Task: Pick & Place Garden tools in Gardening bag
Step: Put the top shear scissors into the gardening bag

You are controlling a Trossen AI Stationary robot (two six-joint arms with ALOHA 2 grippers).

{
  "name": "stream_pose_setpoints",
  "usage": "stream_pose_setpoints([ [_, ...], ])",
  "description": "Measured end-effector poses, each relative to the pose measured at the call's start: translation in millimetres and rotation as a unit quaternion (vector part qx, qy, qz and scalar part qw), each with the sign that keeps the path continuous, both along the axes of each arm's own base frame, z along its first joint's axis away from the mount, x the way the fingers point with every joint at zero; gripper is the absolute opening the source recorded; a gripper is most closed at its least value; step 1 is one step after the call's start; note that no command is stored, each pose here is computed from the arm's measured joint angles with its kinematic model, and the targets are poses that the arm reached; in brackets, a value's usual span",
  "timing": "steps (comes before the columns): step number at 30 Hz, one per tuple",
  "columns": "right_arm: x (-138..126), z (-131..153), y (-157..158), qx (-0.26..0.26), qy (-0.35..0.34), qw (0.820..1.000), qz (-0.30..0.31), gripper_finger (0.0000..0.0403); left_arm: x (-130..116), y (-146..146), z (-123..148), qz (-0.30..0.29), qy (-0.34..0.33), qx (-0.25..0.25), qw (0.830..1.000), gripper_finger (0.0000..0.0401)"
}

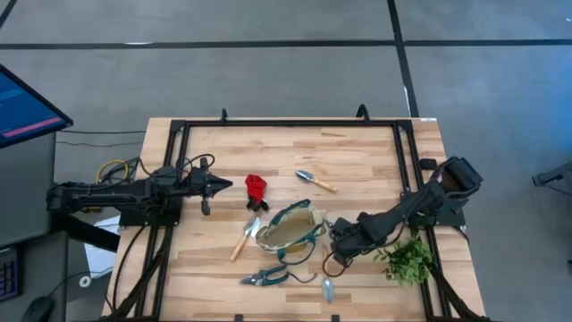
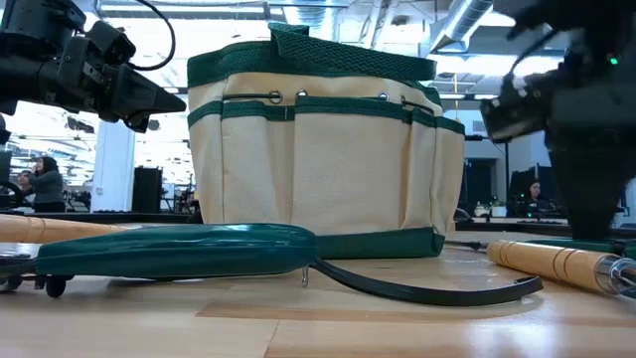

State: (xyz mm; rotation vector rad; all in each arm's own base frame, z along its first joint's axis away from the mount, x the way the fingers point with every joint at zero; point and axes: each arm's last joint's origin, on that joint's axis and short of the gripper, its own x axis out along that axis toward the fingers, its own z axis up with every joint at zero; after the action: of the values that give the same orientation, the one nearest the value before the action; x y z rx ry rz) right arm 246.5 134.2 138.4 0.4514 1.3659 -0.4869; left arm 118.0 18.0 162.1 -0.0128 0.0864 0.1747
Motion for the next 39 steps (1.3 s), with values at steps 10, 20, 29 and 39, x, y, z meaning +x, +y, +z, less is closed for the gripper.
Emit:
stream_pose_setpoints([
  [10,0.8,-6.0,2.7,0.000,0.014,1.000,0.012,0.0080,0.0,0.1,0.4,0.002,-0.002,0.000,1.000,0.0002],
  [20,-18.1,19.0,-8.3,-0.010,0.044,0.999,0.000,0.0020,0.0,0.1,0.4,0.002,-0.002,0.000,1.000,0.0002],
  [29,-35.6,83.4,-19.4,-0.024,0.031,0.999,-0.002,0.0018,0.0,0.2,0.4,0.002,-0.002,0.001,1.000,0.0002],
  [39,-33.2,156.3,-32.2,-0.143,0.004,0.988,0.050,0.0018,0.0,0.1,0.6,0.002,-0.003,0.002,1.000,0.0002],
])
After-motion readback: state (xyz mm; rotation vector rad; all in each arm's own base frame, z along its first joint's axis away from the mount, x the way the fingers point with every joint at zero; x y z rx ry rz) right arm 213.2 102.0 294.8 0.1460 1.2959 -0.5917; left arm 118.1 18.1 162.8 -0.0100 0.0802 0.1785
